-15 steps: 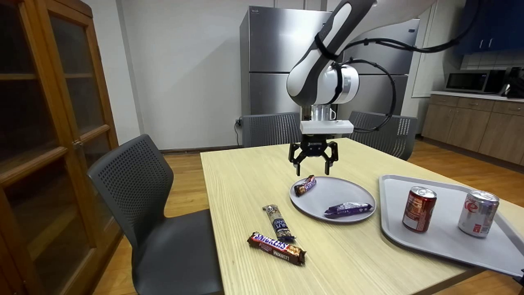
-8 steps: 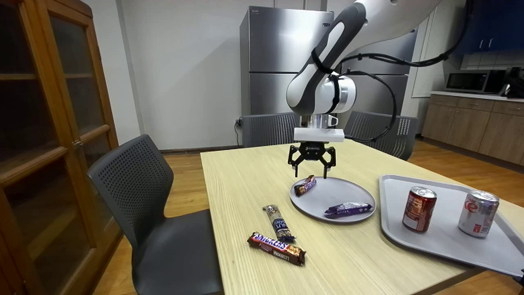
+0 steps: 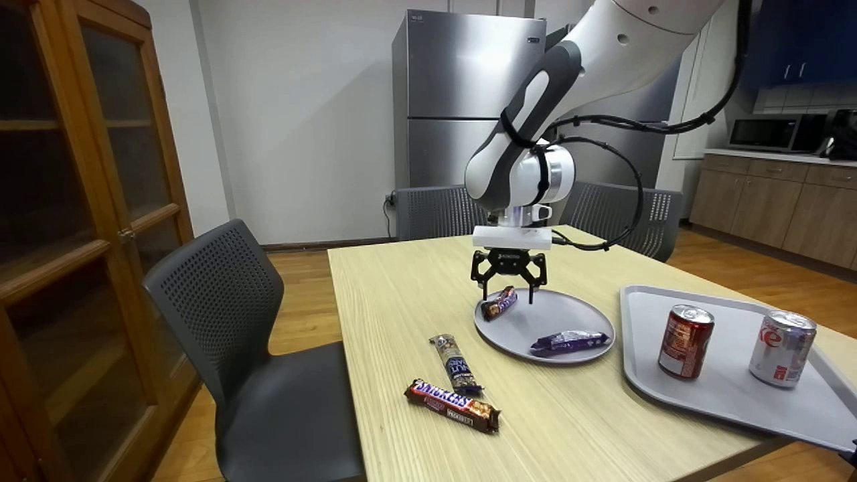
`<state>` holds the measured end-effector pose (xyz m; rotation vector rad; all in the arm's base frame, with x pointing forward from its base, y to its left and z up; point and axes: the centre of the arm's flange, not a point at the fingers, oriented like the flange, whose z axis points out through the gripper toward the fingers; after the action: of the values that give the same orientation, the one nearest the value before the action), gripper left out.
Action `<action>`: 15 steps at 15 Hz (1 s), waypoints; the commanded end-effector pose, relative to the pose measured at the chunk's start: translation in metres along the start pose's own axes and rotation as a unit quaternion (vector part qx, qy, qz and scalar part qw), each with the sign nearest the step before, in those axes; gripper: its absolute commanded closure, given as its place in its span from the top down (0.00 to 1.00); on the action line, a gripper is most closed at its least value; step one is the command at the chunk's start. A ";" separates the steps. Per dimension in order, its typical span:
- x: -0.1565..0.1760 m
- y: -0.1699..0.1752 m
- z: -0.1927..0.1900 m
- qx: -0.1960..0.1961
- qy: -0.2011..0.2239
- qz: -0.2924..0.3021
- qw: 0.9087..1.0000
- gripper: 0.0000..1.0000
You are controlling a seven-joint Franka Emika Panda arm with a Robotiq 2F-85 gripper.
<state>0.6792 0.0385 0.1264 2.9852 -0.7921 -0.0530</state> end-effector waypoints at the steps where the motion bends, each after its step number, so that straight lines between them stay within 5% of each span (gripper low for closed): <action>1: 0.010 -0.009 0.004 -0.006 0.009 0.022 1.000 1.00; 12: 0.011 -0.007 0.004 -0.007 0.006 0.016 1.000 1.00; 13: 0.012 -0.008 0.003 -0.008 0.007 0.013 1.000 0.75; 15: 0.011 -0.008 0.002 -0.008 0.008 0.011 1.000 0.65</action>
<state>0.6865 0.0355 0.1183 2.9653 -0.8253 -0.0375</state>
